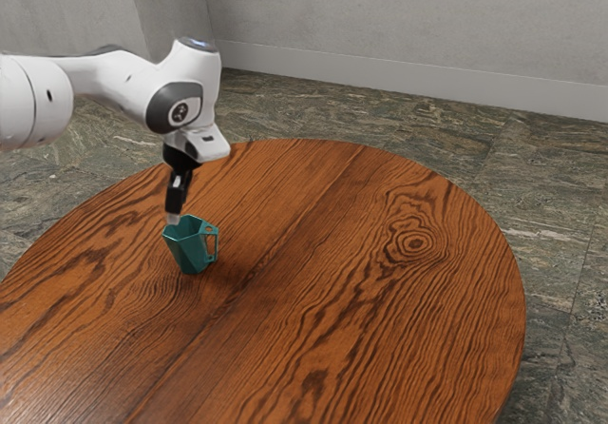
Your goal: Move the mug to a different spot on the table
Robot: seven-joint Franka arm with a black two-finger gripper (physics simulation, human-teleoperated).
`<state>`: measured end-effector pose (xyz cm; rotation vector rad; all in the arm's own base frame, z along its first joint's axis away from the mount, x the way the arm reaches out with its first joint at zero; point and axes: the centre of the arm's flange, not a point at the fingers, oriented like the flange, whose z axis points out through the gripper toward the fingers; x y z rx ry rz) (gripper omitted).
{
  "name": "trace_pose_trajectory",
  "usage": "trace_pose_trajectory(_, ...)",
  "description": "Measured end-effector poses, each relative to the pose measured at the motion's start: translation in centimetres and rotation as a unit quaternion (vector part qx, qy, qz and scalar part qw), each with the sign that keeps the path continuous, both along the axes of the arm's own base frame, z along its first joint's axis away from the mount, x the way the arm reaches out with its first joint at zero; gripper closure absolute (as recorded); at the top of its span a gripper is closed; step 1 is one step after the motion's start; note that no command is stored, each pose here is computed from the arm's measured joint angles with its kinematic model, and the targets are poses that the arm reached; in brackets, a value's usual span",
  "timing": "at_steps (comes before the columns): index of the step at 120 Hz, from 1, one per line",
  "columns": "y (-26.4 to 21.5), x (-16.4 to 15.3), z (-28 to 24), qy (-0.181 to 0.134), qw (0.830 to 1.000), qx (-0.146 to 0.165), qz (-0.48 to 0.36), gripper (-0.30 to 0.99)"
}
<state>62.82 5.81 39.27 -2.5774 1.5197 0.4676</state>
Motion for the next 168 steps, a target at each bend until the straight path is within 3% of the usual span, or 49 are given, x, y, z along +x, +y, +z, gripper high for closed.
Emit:
trace_pose_trajectory(37,-0.3,0.6,-0.7,-0.011,1.0,-0.007,-0.001,0.16)
trace_pose_trajectory(95,-1.1,3.1,-4.2,-0.061,0.997,-0.032,-0.017,0.16)
trace_pose_trajectory(168,-1.7,2.6,-6.5,-0.057,0.997,-0.033,0.027,0.17)
